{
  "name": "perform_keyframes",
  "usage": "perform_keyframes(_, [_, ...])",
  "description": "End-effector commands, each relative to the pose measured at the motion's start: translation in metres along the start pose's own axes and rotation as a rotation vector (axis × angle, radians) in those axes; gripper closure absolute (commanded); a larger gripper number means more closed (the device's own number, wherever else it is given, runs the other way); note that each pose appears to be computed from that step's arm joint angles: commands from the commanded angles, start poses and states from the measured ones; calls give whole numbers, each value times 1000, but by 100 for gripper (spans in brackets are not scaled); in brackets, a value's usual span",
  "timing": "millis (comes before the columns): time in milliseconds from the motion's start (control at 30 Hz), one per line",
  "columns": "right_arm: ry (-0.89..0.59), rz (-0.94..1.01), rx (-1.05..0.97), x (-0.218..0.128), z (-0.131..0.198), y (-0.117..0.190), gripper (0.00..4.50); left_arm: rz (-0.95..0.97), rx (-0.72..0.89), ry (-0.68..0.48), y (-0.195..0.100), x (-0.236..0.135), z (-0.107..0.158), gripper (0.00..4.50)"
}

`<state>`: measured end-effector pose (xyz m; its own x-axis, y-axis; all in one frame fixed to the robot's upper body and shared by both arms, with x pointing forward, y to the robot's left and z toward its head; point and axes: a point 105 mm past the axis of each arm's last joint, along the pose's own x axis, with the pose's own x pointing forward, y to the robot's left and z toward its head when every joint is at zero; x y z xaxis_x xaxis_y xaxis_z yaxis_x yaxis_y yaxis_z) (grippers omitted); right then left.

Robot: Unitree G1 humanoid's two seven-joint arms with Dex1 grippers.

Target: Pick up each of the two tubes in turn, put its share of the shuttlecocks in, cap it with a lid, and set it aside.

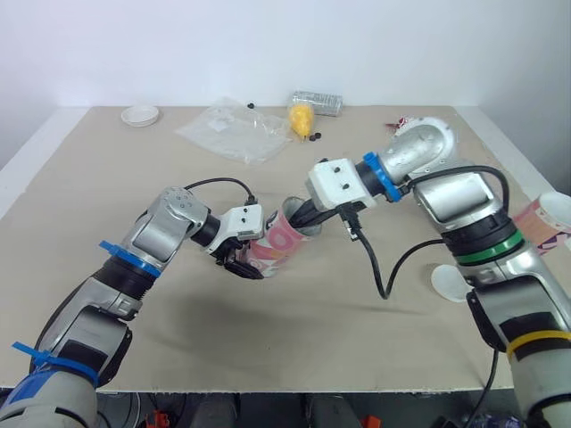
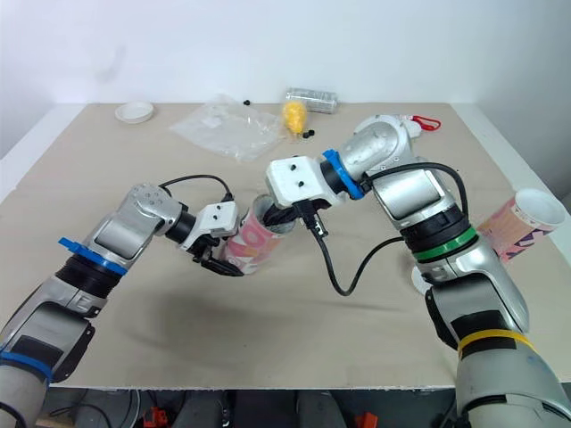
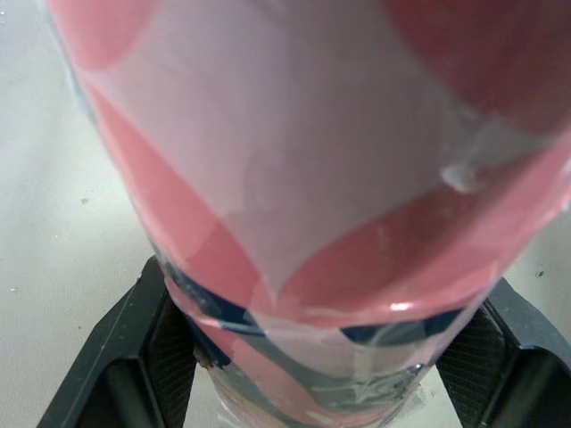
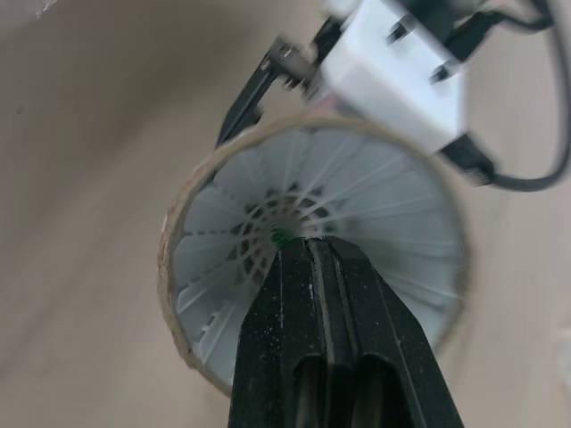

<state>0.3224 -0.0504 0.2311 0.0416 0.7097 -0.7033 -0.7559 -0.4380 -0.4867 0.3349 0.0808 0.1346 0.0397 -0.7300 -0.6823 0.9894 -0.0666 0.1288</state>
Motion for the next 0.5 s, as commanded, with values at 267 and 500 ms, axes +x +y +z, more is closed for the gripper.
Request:
perform_keyframes(267, [54, 171, -62, 32, 3, -3, 442, -5, 16, -8, 2, 1, 9, 123])
perform_keyframes(500, [52, 234, -80, 49, 5, -1, 442, -2, 13, -12, 1, 3, 9, 123])
